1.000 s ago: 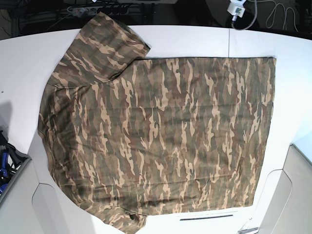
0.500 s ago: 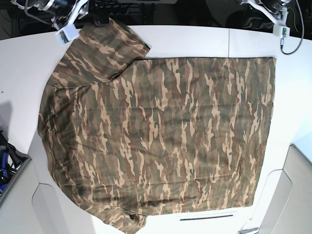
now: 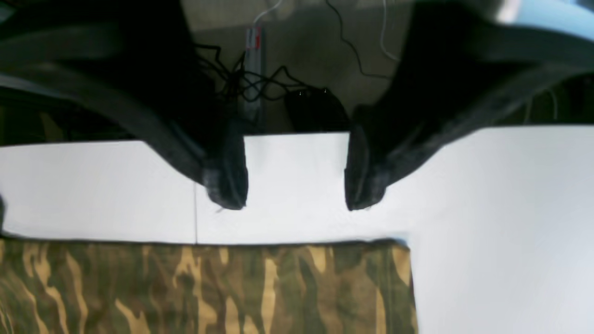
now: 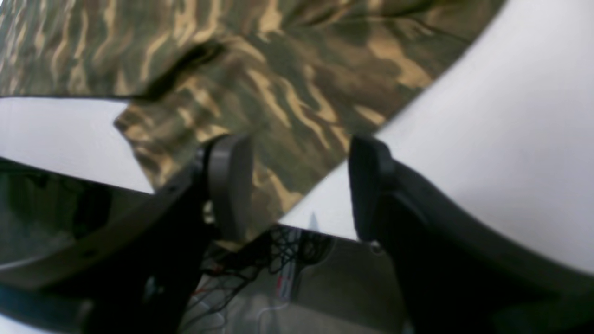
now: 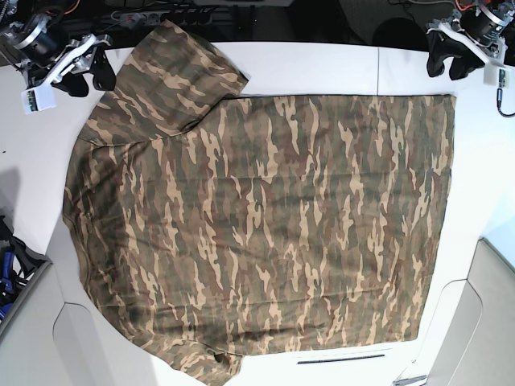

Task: Fold the T-shirt properly
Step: 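Move both grippers down to the shirt's shoulder corners and grasp them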

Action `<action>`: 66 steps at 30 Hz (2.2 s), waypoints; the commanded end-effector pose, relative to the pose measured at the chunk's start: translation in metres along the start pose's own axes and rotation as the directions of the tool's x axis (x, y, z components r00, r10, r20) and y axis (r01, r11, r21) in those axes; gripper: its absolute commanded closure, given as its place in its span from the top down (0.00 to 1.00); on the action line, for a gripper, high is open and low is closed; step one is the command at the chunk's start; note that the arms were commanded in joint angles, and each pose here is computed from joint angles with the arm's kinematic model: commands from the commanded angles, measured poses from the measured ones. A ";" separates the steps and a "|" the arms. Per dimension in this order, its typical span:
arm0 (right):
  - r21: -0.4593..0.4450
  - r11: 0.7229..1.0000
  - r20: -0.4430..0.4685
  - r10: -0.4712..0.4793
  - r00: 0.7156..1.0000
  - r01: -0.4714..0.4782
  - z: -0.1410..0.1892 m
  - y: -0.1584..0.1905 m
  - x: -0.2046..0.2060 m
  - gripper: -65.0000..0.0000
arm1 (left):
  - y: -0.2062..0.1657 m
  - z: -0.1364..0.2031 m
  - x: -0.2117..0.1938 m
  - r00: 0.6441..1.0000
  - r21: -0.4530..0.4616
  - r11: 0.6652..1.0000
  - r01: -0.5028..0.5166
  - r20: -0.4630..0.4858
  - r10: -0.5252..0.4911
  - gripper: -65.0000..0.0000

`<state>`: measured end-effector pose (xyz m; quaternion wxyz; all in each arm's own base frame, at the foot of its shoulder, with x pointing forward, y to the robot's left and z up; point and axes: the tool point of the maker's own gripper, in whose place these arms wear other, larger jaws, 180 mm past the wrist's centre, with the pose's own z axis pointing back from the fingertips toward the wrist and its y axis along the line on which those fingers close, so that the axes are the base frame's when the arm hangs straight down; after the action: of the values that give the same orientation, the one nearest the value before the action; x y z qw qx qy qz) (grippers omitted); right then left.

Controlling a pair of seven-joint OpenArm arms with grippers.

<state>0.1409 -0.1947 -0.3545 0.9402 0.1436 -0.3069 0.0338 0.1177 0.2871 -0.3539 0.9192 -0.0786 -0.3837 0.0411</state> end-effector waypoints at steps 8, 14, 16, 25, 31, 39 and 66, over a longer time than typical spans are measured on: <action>-0.013 0.995 -0.004 -0.099 0.995 0.099 -0.016 -0.023 -0.016 0.51 | 0.011 -0.008 0.044 0.994 0.015 0.996 0.084 0.066 -0.085 0.60; 0.012 0.988 -0.038 -0.151 0.988 0.151 -0.034 -0.030 -0.024 0.51 | 0.034 -0.016 0.059 0.992 0.054 0.994 0.096 0.072 -0.100 0.70; 0.034 0.986 -0.057 -0.162 0.985 0.164 -0.039 -0.027 -0.027 0.51 | 0.047 -0.022 0.059 0.994 0.069 0.995 0.075 0.069 -0.079 0.70; 0.116 0.977 -0.131 -0.164 0.978 0.180 -0.056 0.001 -0.047 0.51 | 0.071 -0.049 0.033 0.999 0.050 0.998 -0.041 0.004 0.041 0.70; 0.162 0.972 -0.145 -0.148 0.978 0.171 -0.063 0.018 -0.051 0.51 | 0.053 -0.062 0.013 0.997 -0.010 0.998 -0.066 -0.051 0.065 0.70; 0.195 0.962 -0.134 -0.167 0.977 0.191 -0.067 0.033 -0.051 0.51 | 0.047 -0.065 0.014 0.996 -0.033 0.996 -0.079 -0.050 0.077 0.70; 0.305 0.936 0.086 -0.212 0.973 0.177 -0.058 0.028 0.028 0.00 | 0.026 -0.082 0.083 0.991 -0.144 0.989 -0.008 0.131 0.027 0.00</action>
<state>0.1866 -0.1505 -0.3856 0.8951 0.3103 -0.3189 -0.0293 0.2246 0.3113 -0.3730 0.8944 -0.1443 -0.4215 0.0386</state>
